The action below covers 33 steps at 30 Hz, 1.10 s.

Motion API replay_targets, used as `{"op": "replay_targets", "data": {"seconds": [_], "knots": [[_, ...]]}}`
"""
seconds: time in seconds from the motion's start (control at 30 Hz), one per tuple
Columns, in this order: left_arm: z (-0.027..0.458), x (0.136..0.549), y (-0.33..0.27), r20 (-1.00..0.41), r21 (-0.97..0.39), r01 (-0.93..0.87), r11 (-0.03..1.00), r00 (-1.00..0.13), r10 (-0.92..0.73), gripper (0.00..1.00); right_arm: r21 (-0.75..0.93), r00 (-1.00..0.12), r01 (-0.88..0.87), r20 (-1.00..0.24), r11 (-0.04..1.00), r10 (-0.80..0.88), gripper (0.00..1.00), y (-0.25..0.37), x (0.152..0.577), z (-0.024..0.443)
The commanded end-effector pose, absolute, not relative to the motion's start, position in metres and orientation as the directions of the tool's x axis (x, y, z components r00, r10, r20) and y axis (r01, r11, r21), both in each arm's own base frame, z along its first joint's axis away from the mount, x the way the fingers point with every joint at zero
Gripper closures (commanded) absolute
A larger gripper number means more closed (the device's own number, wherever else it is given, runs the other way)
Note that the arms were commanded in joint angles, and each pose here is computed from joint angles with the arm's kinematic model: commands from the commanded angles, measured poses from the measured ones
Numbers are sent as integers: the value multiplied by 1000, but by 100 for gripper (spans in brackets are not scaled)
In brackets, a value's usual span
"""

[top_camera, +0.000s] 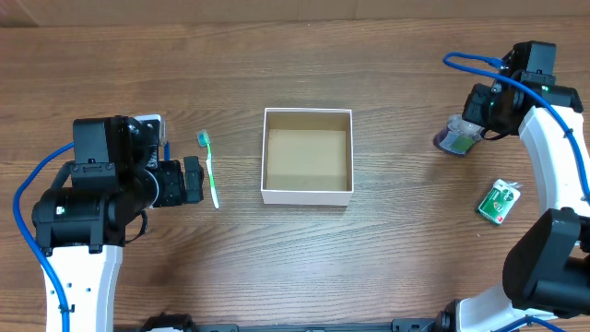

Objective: Pack container
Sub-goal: 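Grasp the clear soap pump bottle with the right gripper and lift, then carry the soap bottle into the white box and lower it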

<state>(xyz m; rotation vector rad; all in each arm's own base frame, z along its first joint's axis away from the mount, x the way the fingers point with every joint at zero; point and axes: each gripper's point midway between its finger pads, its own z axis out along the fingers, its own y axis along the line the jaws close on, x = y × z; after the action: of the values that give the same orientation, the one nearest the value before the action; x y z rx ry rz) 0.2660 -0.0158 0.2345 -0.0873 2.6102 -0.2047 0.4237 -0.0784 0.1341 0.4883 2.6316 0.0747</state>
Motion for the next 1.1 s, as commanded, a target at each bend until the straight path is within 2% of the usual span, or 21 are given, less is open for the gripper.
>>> {"op": "replay_targets", "data": {"seconds": [0.0,0.1,0.2,0.37,0.6,0.83,1.07], "knots": [[244,270,-18,-515,-171,5,985,-853,-85,0,120,-820,330,-456,936,347,64,-83,430,141],[244,270,-18,-515,-171,5,985,-853,-85,0,121,-818,329,-459,937,347,69,-83,431,141],[244,270,-18,-515,-171,5,985,-853,-85,0,121,-818,329,-460,937,347,71,-83,431,142],[243,270,-18,-515,-171,5,985,-853,-85,0,121,-816,329,-463,937,346,84,-83,432,142],[244,270,-18,-515,-171,5,985,-853,-85,0,127,-797,321,-499,939,340,90,-82,432,158],[243,270,-18,-515,-171,5,985,-853,-85,0,128,-746,220,-617,967,251,96,-51,423,220],[243,270,-18,-515,-171,5,985,-853,-85,0,126,-700,21,-706,992,105,96,29,391,279]]}}
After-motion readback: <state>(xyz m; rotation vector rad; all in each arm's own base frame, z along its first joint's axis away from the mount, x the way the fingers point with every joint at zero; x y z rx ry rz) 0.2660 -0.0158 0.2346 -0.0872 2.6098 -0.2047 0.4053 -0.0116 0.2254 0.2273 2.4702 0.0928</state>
